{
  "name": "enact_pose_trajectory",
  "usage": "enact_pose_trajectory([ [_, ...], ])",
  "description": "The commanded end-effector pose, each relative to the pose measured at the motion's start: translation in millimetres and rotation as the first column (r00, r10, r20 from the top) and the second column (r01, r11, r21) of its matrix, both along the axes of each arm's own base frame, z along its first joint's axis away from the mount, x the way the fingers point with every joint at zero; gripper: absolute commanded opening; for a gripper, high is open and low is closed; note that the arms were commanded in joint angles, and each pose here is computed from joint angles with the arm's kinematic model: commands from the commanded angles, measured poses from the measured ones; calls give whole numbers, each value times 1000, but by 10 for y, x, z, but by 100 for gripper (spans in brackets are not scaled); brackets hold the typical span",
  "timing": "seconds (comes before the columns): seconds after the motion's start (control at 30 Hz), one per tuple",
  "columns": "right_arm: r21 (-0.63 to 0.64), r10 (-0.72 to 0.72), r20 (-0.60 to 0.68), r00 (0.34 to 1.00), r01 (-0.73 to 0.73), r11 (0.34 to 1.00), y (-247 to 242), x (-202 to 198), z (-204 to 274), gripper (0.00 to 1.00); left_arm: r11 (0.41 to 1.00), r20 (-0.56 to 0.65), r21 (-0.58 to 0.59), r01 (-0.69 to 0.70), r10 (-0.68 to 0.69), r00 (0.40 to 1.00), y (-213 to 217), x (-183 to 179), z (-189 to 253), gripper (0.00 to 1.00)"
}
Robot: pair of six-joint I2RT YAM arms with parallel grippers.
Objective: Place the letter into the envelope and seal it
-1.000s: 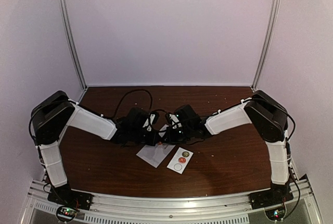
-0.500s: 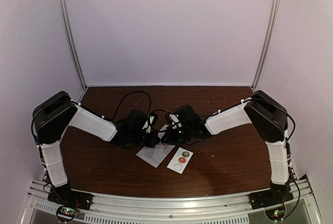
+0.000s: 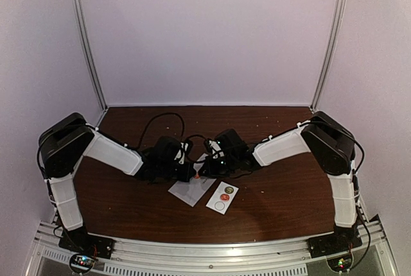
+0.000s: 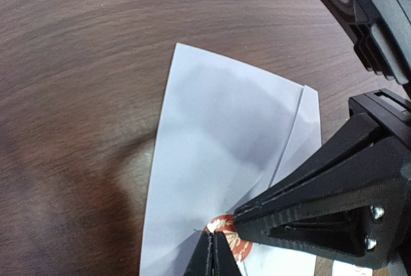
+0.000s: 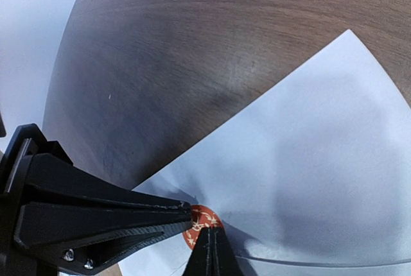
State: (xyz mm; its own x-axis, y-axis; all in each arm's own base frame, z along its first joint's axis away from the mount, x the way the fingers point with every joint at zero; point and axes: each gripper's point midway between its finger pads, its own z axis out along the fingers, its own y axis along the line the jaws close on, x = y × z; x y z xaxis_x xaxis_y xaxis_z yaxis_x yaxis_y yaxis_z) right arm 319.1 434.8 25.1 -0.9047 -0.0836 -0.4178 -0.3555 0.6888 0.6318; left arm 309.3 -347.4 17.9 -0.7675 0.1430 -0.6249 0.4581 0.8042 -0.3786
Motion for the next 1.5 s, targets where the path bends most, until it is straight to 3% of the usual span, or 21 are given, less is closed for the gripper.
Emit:
enact_pose_trajectory([
  [0.0,-157,-42,-86,995,28,987,-275,-122,-548,0,993,-66,107,-48,55,996,316,-115,-285,0],
  [0.23,-138,-23,-86,996,10,990,-181,-112,-520,0,999,-76,52,-9,13,997,218,-168,-261,0],
  [0.63,-123,13,-89,996,-24,992,-31,-121,-521,0,998,-77,59,-8,13,997,217,-159,-270,0],
  [1.0,-150,5,-136,991,-26,988,-219,-480,-590,0,995,-94,85,-51,59,994,300,-164,-329,0],
  [1.47,-209,-47,-134,990,18,978,-371,-475,-719,0,996,-84,80,-45,52,995,308,-173,-298,0],
])
